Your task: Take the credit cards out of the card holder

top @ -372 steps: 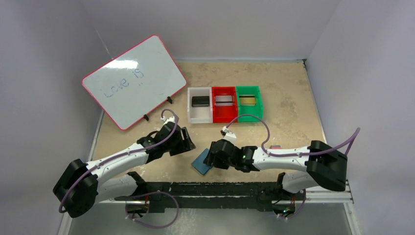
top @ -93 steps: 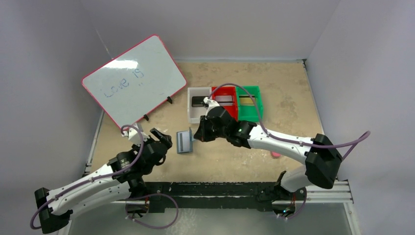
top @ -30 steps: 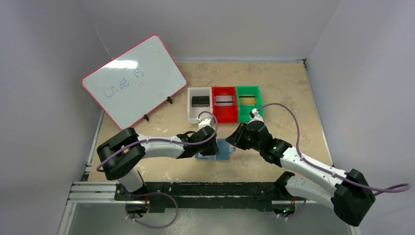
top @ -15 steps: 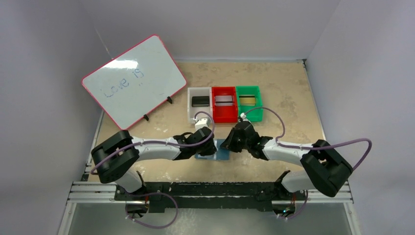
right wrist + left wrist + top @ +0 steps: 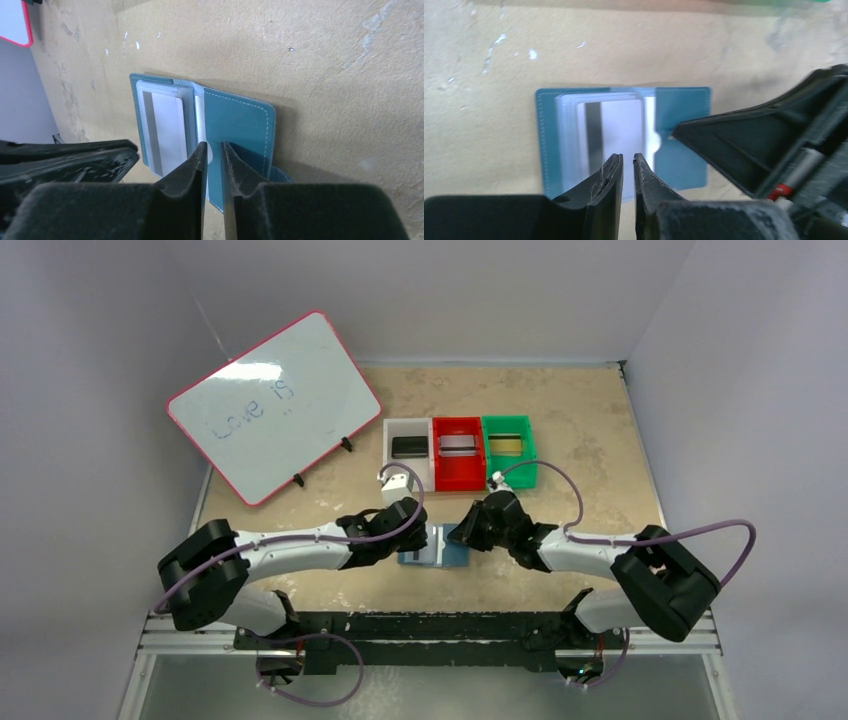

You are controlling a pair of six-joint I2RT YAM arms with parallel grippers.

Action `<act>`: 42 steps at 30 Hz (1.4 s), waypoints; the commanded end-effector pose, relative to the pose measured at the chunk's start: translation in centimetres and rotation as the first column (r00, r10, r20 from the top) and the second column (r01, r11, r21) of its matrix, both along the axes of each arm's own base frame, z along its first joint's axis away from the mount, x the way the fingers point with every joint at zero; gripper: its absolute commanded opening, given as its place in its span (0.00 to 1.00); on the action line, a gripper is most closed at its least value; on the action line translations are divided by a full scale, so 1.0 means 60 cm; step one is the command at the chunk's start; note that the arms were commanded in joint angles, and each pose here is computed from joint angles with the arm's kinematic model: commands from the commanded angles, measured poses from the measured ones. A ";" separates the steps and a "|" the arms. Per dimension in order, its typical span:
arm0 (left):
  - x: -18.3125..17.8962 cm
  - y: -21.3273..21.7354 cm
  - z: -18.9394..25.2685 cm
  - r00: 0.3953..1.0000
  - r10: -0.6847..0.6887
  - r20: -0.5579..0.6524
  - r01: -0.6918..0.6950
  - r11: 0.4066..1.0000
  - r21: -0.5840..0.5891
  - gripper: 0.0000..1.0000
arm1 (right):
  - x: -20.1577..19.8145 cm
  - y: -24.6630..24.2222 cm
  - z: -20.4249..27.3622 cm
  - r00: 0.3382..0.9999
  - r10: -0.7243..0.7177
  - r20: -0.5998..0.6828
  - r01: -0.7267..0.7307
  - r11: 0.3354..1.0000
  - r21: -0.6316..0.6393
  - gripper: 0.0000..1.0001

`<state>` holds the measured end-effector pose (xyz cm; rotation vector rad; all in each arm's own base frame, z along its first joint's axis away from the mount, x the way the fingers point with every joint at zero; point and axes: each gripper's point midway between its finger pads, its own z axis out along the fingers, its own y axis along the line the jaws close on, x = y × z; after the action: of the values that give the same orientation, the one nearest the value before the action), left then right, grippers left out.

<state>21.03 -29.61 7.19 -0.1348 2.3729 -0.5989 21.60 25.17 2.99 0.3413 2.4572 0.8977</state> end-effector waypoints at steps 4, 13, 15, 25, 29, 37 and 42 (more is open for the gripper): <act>0.000 0.025 -0.022 1.000 0.026 -0.007 -0.025 0.996 0.084 0.14 | 0.006 0.016 0.026 0.997 0.025 0.069 -0.031 0.996 0.080 0.24; -0.018 0.043 -0.057 0.998 0.026 -0.055 -0.019 0.993 0.117 0.14 | -0.001 0.044 0.048 0.990 0.087 0.115 -0.107 0.977 0.183 0.28; -0.021 0.046 -0.062 0.998 0.025 -0.063 -0.017 0.992 0.125 0.14 | -0.001 0.053 0.050 0.987 0.107 0.117 -0.129 0.971 0.200 0.27; -0.031 0.046 -0.081 0.995 0.017 -0.096 -0.005 0.992 0.129 0.11 | -0.007 0.068 0.026 0.988 0.135 0.072 -0.149 0.962 0.231 0.25; -0.032 0.047 -0.081 0.995 0.019 -0.098 -0.006 0.992 0.130 0.10 | -0.010 0.074 0.018 0.987 0.152 0.055 -0.161 0.958 0.235 0.24; -0.032 0.049 -0.085 0.994 0.023 -0.105 -0.009 0.991 0.136 0.08 | -0.017 0.080 0.010 0.984 0.174 0.029 -0.175 0.951 0.255 0.13; -0.031 0.051 -0.085 0.994 0.031 -0.104 -0.015 0.989 0.146 0.07 | -0.022 0.069 0.004 0.989 0.146 -0.003 -0.141 0.960 0.241 0.02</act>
<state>19.77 -27.25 3.33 -0.1327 2.4654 -0.4583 20.19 28.93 2.23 0.2485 2.4429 1.2303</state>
